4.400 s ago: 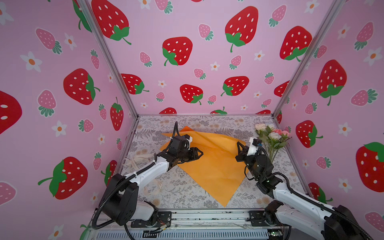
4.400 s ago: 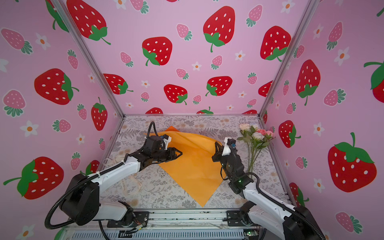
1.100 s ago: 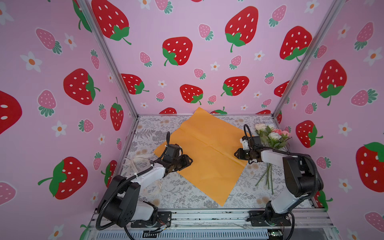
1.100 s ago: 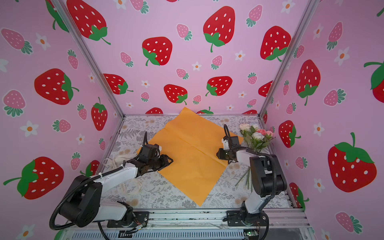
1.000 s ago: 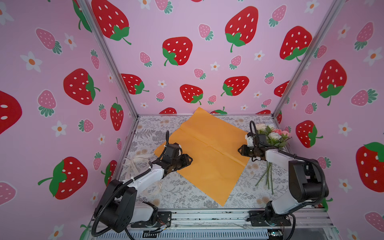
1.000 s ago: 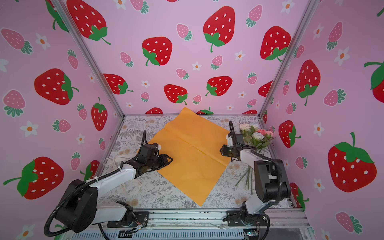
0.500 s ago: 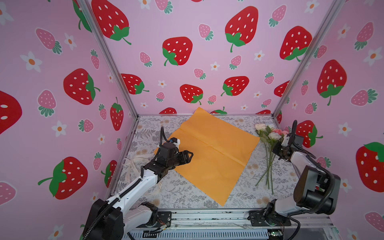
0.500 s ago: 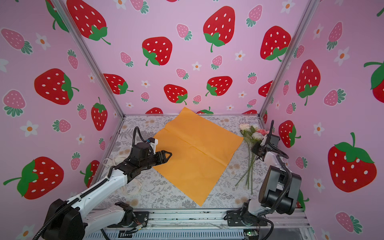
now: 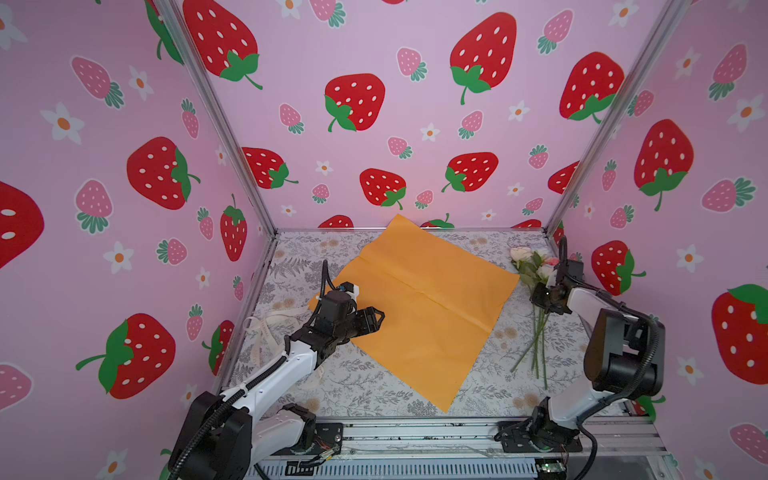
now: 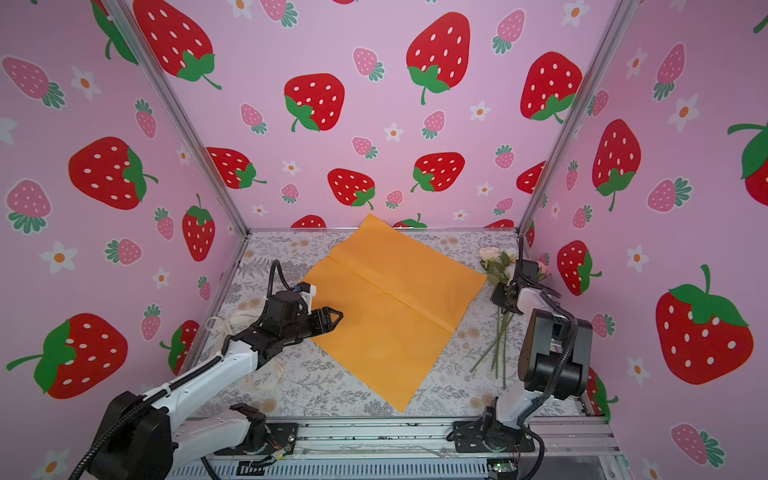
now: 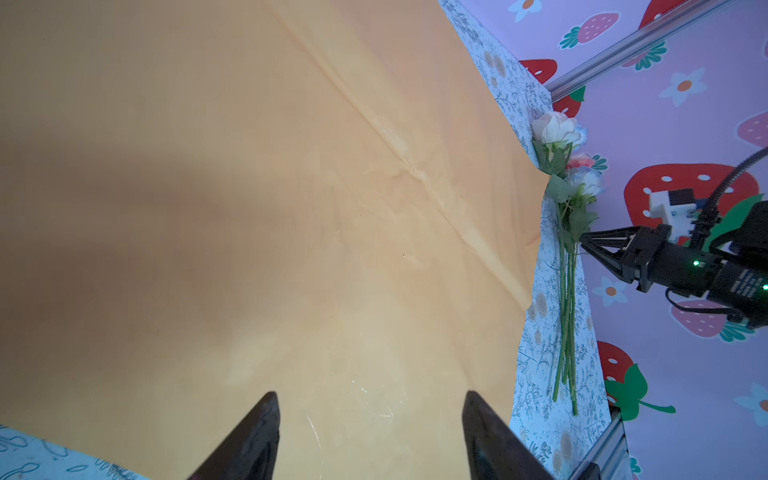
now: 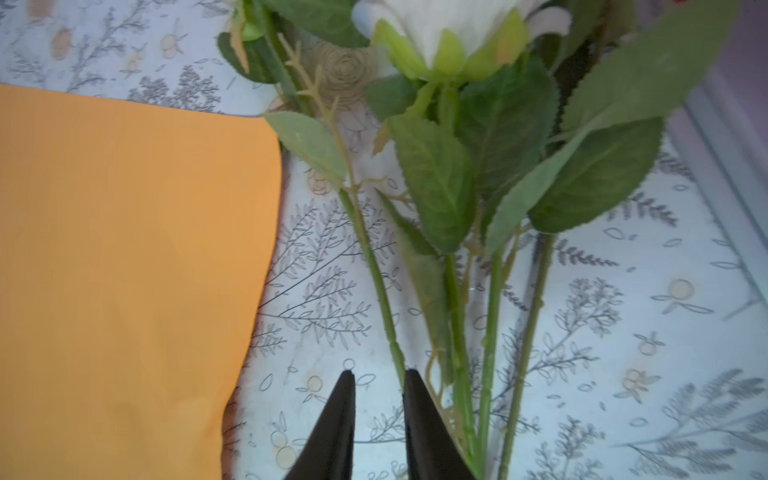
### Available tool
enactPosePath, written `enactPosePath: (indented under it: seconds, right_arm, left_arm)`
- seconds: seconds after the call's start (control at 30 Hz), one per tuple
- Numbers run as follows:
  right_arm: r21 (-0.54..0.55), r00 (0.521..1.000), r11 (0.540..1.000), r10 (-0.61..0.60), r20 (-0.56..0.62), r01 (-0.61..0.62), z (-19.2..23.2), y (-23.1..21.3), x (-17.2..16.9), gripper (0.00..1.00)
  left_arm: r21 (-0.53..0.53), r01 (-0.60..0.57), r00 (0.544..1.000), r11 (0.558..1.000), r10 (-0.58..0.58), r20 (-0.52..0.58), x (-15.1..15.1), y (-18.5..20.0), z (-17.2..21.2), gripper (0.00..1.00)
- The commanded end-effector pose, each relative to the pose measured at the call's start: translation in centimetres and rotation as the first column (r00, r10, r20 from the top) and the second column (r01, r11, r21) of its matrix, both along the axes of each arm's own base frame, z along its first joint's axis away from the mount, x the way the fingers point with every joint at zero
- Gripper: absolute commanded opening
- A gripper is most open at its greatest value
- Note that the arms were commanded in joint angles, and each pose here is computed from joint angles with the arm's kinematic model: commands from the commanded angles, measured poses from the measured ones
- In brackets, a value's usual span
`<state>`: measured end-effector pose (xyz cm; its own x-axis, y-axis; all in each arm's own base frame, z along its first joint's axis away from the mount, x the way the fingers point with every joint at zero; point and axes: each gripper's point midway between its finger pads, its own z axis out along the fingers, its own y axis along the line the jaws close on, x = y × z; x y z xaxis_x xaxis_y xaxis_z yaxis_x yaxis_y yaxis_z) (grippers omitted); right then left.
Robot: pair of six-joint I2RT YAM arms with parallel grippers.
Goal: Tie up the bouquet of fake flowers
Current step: 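Grasp one white rose stem from the bunch with the right gripper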
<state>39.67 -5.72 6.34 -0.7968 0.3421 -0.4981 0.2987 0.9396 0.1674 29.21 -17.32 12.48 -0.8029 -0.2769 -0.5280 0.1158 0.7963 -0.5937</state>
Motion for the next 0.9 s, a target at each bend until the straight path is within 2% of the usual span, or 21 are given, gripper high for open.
enactPosePath:
  seconds: [0.0, 0.13, 0.43, 0.5, 0.7, 0.87]
  right_arm:
    - [-0.092, 0.999, 0.995, -0.041, -0.032, 0.038, 0.5, -1.9, -0.5, 0.27]
    - [-0.118, 0.997, 0.993, -0.038, -0.067, 0.030, -0.5, -2.2, -1.0, 0.34]
    - [-0.142, 0.991, 0.990, -0.028, -0.134, 0.008, -2.7, -2.6, -1.3, 0.39]
    - [-0.140, 0.990, 0.990, -0.024, -0.141, 0.004, -3.1, -2.6, -1.3, 0.36]
    - [-0.153, 0.995, 0.988, -0.026, -0.093, 0.011, -1.4, -2.7, -0.9, 0.18]
    - [-0.171, 0.998, 0.985, -0.025, -0.059, 0.014, 1.0, -2.8, -1.0, 0.14]
  left_arm:
    - [0.012, 0.000, 1.000, 1.000, 0.000, 0.000, 0.0, 0.3, 0.0, 0.71]
    - [0.012, -0.008, 1.000, 1.000, 0.009, -0.015, 0.1, 0.5, -0.4, 0.71]
    - [0.007, -0.005, 1.000, 1.000, 0.005, -0.024, 0.3, 0.4, -0.4, 0.71]
    - [0.007, -0.007, 1.000, 1.000, 0.007, -0.027, 0.4, 0.4, -0.5, 0.71]
    - [0.007, -0.007, 0.999, 1.000, 0.008, -0.041, 0.3, 0.4, -1.0, 0.71]
    - [0.003, 0.011, 0.998, 1.000, -0.010, -0.061, 0.2, 0.1, -1.5, 0.71]
